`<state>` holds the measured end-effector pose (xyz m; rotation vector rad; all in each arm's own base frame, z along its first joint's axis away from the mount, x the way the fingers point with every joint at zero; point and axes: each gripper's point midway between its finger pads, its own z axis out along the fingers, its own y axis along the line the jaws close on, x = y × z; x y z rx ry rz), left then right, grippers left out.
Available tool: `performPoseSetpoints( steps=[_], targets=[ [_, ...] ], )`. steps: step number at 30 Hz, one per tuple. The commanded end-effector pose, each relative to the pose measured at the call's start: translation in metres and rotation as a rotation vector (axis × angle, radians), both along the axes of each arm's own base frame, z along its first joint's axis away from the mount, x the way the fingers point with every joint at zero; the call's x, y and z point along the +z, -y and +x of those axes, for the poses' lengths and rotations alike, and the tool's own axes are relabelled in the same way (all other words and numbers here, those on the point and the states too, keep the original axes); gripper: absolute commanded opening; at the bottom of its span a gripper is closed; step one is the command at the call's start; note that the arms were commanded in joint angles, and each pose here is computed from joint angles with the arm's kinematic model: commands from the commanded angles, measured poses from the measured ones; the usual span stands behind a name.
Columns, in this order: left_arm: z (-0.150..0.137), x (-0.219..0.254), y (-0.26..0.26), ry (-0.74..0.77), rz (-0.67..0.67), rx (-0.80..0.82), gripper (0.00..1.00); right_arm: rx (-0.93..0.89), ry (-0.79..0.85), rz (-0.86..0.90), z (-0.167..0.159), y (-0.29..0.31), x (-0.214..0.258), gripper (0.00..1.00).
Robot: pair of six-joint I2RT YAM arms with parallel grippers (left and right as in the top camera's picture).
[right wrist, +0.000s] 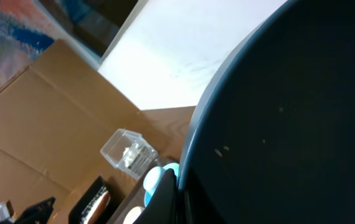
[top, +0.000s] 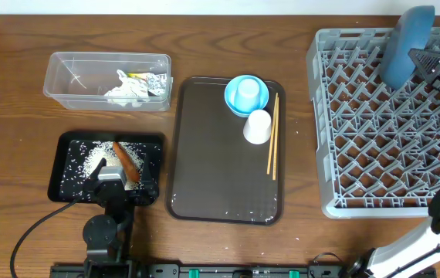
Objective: Sort waste into correct bins and load items into the dishwasher rack
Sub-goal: 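Lift the blue plate and carry it right into the dish rack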
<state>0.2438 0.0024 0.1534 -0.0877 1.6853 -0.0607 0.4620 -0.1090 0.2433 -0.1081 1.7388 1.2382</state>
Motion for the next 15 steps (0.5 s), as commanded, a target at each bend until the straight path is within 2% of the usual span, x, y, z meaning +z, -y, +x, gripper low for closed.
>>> performPoseSetpoints(
  steps=[1,4,6,9,15],
  targets=[
    [0.000,-0.016,-0.003,-0.037,0.001,0.016,0.98,-0.047,-0.047,0.045,0.002,0.018,0.002,0.08],
    [0.000,-0.016,-0.003,-0.037,0.001,0.016,0.98,-0.075,-0.056,0.070,-0.001,0.031,0.013,0.22],
    [0.000,-0.016,-0.003,-0.037,0.001,0.016,0.98,-0.094,-0.050,0.082,-0.005,0.042,0.023,0.37],
    [0.000,-0.016,-0.003,-0.037,0.001,0.016,0.98,-0.115,-0.031,0.089,-0.014,0.055,0.039,0.41],
    [0.000,-0.016,-0.003,-0.037,0.000,0.016,0.98,-0.148,-0.009,0.081,-0.030,0.075,0.056,0.39]
  ],
)
